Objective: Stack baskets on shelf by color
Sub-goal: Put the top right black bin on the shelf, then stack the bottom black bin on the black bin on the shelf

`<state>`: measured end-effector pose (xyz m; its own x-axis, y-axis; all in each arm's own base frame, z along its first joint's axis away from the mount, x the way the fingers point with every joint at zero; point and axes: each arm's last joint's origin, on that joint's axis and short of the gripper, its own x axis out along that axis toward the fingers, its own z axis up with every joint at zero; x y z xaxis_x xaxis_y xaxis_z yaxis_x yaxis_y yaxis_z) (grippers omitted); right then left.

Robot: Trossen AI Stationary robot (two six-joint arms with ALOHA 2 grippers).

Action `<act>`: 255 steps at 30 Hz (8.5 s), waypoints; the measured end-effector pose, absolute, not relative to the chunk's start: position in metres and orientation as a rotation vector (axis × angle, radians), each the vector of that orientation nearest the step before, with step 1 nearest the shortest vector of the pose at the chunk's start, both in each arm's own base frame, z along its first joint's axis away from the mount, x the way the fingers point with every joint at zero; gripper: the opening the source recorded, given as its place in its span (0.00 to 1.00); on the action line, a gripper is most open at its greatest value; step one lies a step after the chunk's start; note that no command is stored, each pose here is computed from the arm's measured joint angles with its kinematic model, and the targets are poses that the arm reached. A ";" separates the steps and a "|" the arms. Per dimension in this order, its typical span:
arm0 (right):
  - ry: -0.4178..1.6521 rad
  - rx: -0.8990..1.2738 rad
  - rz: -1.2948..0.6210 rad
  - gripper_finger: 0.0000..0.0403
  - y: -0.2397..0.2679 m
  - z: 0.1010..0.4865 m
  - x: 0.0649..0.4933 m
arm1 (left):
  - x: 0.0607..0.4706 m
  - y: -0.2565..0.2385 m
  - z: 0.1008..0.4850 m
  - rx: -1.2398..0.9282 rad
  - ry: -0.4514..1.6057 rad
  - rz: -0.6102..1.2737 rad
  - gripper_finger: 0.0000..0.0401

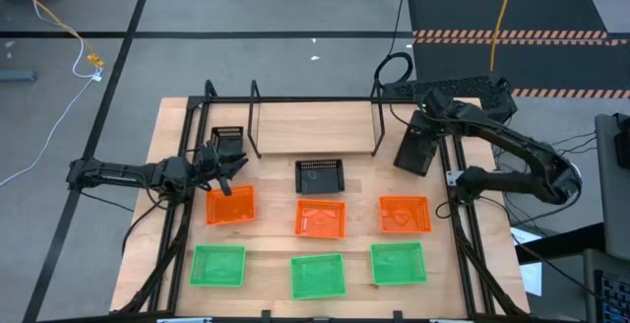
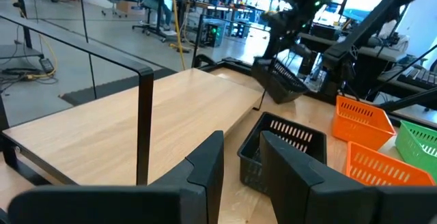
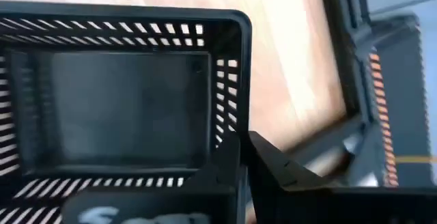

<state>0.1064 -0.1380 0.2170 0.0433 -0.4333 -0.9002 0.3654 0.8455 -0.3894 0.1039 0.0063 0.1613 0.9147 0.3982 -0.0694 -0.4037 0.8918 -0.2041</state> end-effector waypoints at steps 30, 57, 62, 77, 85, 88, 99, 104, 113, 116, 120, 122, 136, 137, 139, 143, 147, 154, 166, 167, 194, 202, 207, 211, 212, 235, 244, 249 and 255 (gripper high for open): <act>0.856 -0.663 -0.898 0.00 -0.066 0.368 0.130 | 0.103 0.007 0.161 -0.237 0.015 0.458 0.24; 0.585 -0.547 -0.115 0.00 -0.036 0.414 0.251 | 0.107 0.008 0.155 -0.242 0.069 0.496 0.24; 0.677 -0.487 -0.066 0.00 -0.059 0.406 0.275 | 0.107 0.008 0.156 -0.240 0.067 0.501 0.24; 0.975 -0.240 0.025 0.00 -0.117 0.345 0.297 | 0.108 0.008 0.153 -0.225 0.097 0.495 0.24; 1.103 -0.198 -0.059 0.00 -0.144 0.337 0.280 | 0.110 0.008 0.150 -0.225 0.125 0.499 0.24; 1.113 -0.183 -0.083 0.00 -0.154 0.335 0.275 | 0.110 0.008 0.150 -0.225 0.125 0.499 0.24; 1.157 -0.150 -0.036 0.00 -0.181 0.305 0.289 | 0.110 0.008 0.150 -0.224 0.125 0.499 0.24; 1.173 -0.202 -0.043 0.00 -0.188 0.292 0.299 | 0.110 0.008 0.150 -0.225 0.124 0.498 0.24; 1.231 -0.287 -0.162 0.08 -0.199 0.281 0.308 | 0.110 0.008 0.150 -0.225 0.124 0.499 0.24; 1.270 -0.336 -0.297 0.14 -0.203 0.282 0.308 | 0.110 0.008 0.150 -0.223 0.128 0.499 0.24; 1.216 -0.369 -0.405 0.21 -0.198 0.303 0.302 | 0.110 0.008 0.150 -0.222 0.131 0.499 0.24; 1.150 -0.384 -0.421 0.24 -0.192 0.317 0.300 | 0.110 0.008 0.150 -0.222 0.131 0.500 0.24; 1.045 -0.067 -0.197 0.28 -0.116 0.296 0.299 | 0.110 0.008 0.150 -0.230 0.132 0.500 0.24; 1.062 -0.078 -0.202 0.28 -0.114 0.288 0.299 | 0.110 0.008 0.150 -0.231 0.132 0.500 0.24; 1.076 -0.077 -0.190 0.28 -0.111 0.273 0.299 | 0.110 0.008 0.150 -0.228 0.133 0.500 0.24; 1.064 -0.071 -0.188 0.28 -0.110 0.255 0.298 | 0.110 0.008 0.150 -0.220 0.133 0.501 0.24; 1.054 -0.057 -0.167 0.28 -0.108 0.238 0.296 | 0.110 0.008 0.150 -0.209 0.134 0.504 0.24; 1.020 -0.035 -0.178 0.28 -0.110 0.223 0.297 | 0.110 0.008 0.150 -0.201 0.135 0.507 0.24; 1.057 -0.068 -0.188 0.04 -0.115 0.216 0.294 | 0.110 0.008 0.150 -0.193 0.132 0.515 0.24; 1.061 -0.084 -0.177 0.03 -0.115 0.217 0.294 | 0.110 0.008 0.150 -0.193 0.131 0.516 0.24; 0.962 -0.188 -0.200 0.27 -0.125 0.240 0.285 | 0.110 0.009 0.151 -0.190 0.123 0.540 0.24; 0.759 -0.382 -0.017 0.41 -0.061 0.290 0.290 | 0.109 0.011 0.151 -0.188 0.107 0.612 0.24; 0.918 -0.716 0.276 0.39 -0.019 0.257 0.302 | 0.109 0.011 0.154 -0.226 0.070 0.615 0.24; 0.976 -0.832 0.285 0.33 -0.011 0.239 0.314 | 0.109 0.011 0.154 -0.237 0.070 0.615 0.24; 0.974 -0.824 0.310 0.32 -0.012 0.235 0.317 | 0.109 0.011 0.153 -0.236 0.074 0.615 0.24; 1.100 -0.878 0.577 0.25 -0.018 0.171 0.337 | 0.112 0.009 0.145 -0.239 0.159 0.565 0.24; 1.021 -0.924 0.549 0.03 -0.018 0.188 0.336 | 0.113 0.009 0.145 -0.238 0.164 0.566 0.24; 0.857 -0.915 0.431 0.01 -0.017 0.229 0.329 | 0.113 0.009 0.145 -0.239 0.162 0.566 0.24; 0.611 -0.724 0.105 0.01 -0.020 0.287 0.318 | 0.113 0.009 0.145 -0.249 0.155 0.571 0.24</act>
<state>0.3180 -0.0204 0.2872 0.8220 -0.1151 -0.5577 -0.2947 0.7521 -0.5895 0.1130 0.0090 0.1453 0.8307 0.5141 -0.2136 -0.5515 0.8125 -0.1890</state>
